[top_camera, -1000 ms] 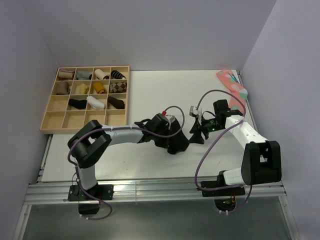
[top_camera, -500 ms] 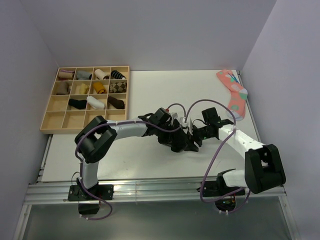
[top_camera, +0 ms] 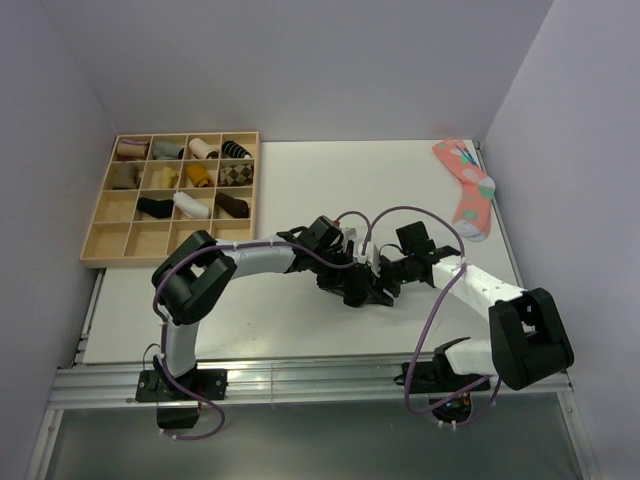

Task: Roll the socks
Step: Roll the sock at the center of the board.

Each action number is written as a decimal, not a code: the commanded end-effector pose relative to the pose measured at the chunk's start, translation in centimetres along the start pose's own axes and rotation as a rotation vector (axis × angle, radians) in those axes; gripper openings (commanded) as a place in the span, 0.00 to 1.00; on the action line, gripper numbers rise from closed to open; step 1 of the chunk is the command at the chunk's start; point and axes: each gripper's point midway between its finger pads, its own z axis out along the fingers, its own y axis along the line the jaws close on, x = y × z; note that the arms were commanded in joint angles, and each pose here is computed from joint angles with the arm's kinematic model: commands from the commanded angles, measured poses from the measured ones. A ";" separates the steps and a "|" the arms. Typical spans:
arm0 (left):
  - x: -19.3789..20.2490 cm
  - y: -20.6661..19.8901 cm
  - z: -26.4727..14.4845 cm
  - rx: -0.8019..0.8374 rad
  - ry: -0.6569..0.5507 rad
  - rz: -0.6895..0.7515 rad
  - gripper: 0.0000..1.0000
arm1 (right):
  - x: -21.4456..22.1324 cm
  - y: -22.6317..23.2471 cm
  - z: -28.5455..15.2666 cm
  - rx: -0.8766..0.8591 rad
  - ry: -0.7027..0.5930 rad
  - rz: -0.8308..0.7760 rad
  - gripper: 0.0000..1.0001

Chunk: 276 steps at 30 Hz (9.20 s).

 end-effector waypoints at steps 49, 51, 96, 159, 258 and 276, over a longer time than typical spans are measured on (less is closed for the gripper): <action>-4.8 -1.7 -4.9 0.102 -0.519 0.144 0.34 | 1.6 0.8 -0.8 -0.208 0.127 0.326 0.09; -4.7 -1.7 -5.1 0.086 -0.564 0.192 0.35 | 1.5 0.3 -0.9 -0.249 0.150 0.387 0.09; -1.7 -0.7 0.9 0.085 -0.648 0.589 0.50 | 4.7 -2.8 0.1 -0.380 0.408 0.796 0.06; 1.7 6.0 2.8 -0.229 -0.137 0.029 0.00 | 0.7 -5.1 -7.1 0.062 -0.031 0.230 0.50; 0.2 2.3 0.7 -0.043 -0.579 0.000 0.01 | 4.8 -3.4 -0.9 -0.307 0.530 0.747 0.12; 0.0 0.2 -2.8 -0.001 -0.852 0.266 0.43 | 6.5 -2.6 -0.7 -0.364 0.621 0.811 0.11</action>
